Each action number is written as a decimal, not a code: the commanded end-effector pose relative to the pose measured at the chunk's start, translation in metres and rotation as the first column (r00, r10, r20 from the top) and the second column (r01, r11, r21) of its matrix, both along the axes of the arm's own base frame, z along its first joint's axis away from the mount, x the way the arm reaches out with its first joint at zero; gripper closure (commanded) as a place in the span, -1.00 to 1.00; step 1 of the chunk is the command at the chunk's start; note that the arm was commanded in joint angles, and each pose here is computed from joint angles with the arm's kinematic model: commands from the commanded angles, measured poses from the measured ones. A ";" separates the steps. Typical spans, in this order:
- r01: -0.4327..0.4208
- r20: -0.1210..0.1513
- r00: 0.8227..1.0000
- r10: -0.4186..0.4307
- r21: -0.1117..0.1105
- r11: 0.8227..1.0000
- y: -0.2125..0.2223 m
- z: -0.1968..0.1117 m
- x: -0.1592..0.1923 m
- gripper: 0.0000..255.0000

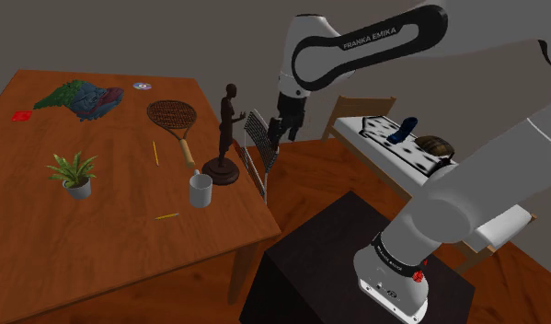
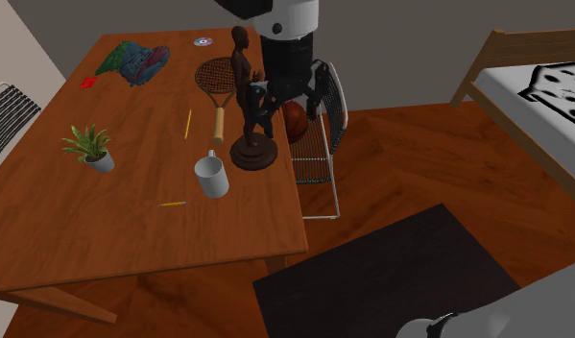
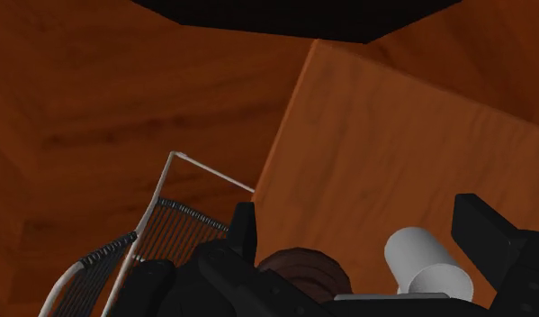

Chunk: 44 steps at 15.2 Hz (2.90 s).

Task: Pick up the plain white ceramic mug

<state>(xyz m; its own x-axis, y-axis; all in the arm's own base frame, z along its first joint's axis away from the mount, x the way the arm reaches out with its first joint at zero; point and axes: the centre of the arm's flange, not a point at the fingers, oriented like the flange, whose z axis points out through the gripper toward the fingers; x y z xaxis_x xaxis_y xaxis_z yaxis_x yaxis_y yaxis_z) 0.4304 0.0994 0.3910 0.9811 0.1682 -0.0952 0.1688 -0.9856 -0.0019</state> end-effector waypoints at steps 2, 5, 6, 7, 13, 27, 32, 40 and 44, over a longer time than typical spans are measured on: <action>-0.011 0.010 1.000 0.011 0.003 1.000 0.018 -0.029 0.022 -1.00; -0.022 0.017 1.000 0.022 0.004 1.000 0.034 -0.056 0.044 -1.00; -0.026 0.020 0.999 0.026 0.005 1.000 0.040 -0.065 0.051 -1.00; -0.030 0.023 0.999 0.029 0.006 1.000 0.046 -0.074 0.059 -1.00; -0.052 0.039 0.998 0.051 0.009 0.999 0.080 -0.127 0.103 -1.00; -0.086 0.064 0.994 0.085 0.013 0.996 0.136 -0.229 0.172 -1.00; -0.086 0.064 0.994 0.085 0.013 0.996 0.136 -0.248 0.172 -1.00; -0.086 0.064 0.994 0.085 0.013 0.996 0.136 -0.248 0.172 1.00; -0.086 0.064 0.994 0.085 0.013 0.996 0.136 -0.237 0.172 1.00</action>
